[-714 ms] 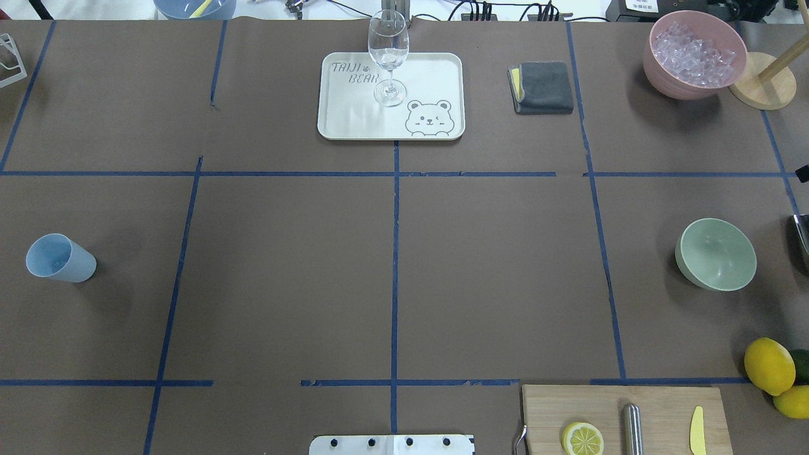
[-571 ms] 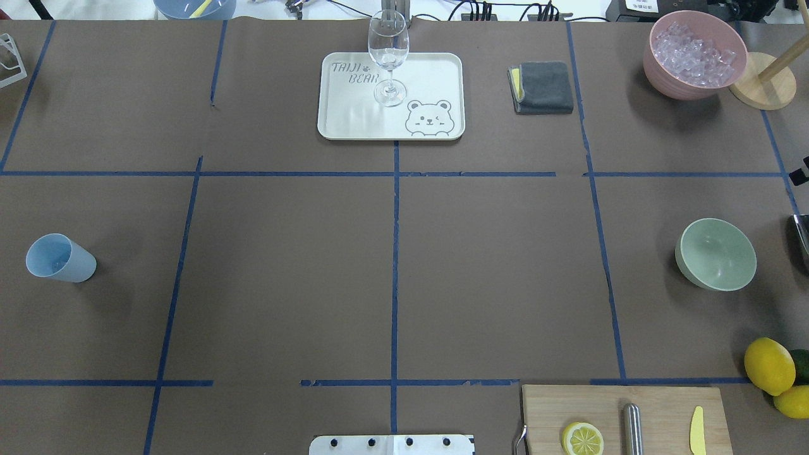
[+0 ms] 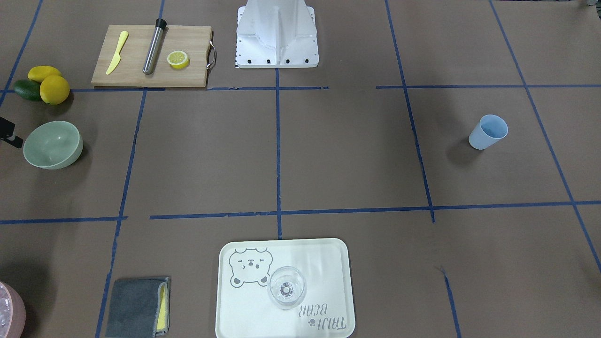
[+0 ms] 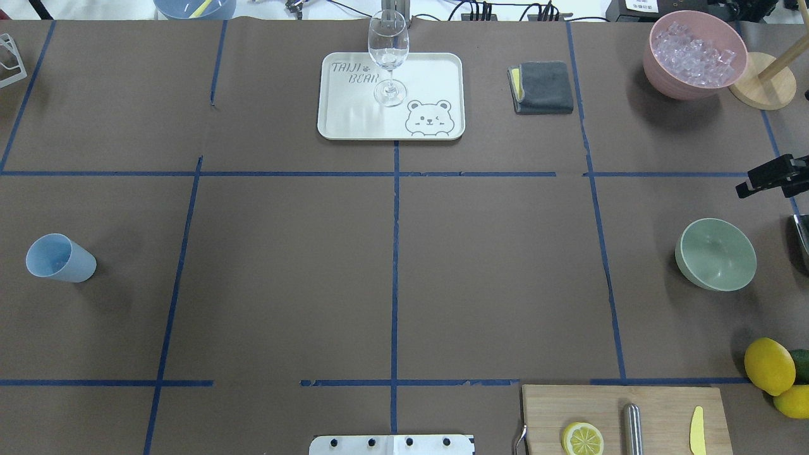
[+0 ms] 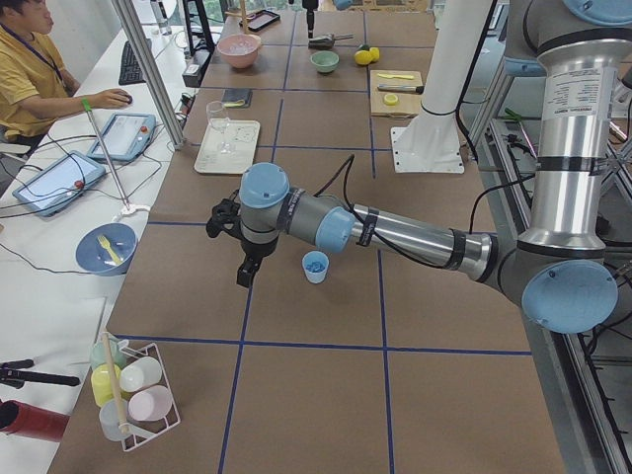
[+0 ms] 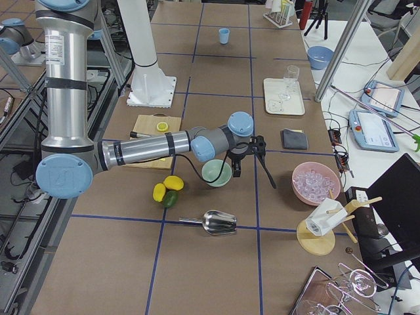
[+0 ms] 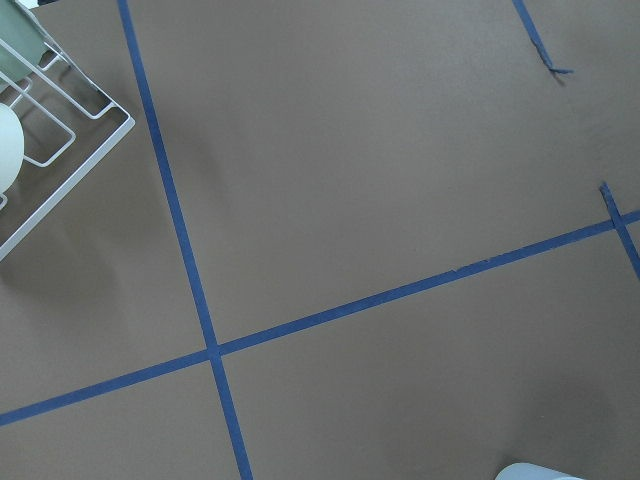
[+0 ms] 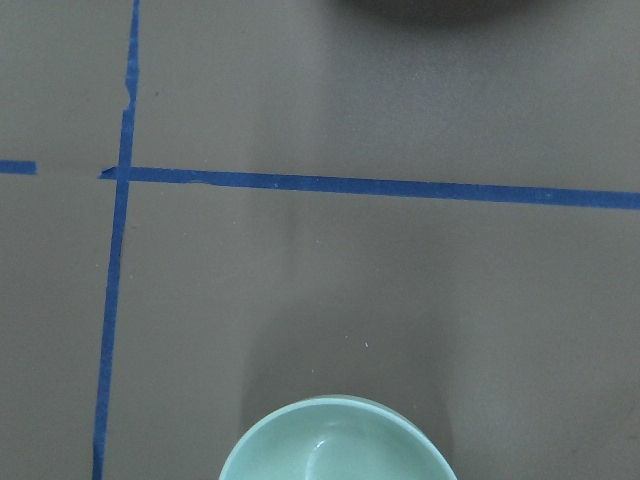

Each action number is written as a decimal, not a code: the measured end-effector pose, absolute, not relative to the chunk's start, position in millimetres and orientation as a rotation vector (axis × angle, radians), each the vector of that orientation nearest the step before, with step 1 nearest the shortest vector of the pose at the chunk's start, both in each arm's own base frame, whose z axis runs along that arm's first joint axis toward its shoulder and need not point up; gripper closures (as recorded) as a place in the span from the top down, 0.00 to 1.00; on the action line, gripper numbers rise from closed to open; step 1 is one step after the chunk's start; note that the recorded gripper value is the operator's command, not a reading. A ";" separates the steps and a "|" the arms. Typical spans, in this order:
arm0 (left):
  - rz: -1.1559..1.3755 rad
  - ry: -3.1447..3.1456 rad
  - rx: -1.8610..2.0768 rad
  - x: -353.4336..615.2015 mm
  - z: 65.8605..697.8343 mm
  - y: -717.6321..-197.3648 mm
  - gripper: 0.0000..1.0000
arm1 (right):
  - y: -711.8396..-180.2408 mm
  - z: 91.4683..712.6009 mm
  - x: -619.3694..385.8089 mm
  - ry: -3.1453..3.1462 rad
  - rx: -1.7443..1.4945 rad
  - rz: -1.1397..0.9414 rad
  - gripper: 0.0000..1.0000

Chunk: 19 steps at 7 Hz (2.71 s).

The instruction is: Pour ice into bowl

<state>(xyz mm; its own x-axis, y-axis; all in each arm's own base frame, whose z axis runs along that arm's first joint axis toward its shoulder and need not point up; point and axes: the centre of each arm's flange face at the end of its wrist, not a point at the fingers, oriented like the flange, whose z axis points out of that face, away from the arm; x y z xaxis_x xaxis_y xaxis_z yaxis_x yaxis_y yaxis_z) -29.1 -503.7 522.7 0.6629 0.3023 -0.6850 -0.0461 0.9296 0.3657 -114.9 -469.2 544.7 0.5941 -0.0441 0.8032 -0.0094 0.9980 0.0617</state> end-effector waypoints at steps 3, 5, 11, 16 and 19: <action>0.196 0.826 0.326 -29.3 525.6 -502.3 1.00 | -439.6 595.3 -137.2 -0.866 0.023 0.019 0.99; 0.192 0.810 0.330 -31.0 525.5 -502.2 1.00 | -428.2 620.2 -154.5 -0.854 0.040 0.036 0.98; 0.195 0.784 0.353 -34.0 517.2 -501.4 1.00 | -412.3 657.6 -179.0 -0.879 0.089 0.024 0.00; 0.243 0.796 0.405 -23.3 508.0 -494.2 1.00 | -401.4 589.3 -171.3 -0.954 0.146 0.048 0.00; 0.373 0.823 0.498 21.5 490.8 -494.7 1.00 | -403.3 540.2 -176.9 -1.019 0.151 0.121 0.00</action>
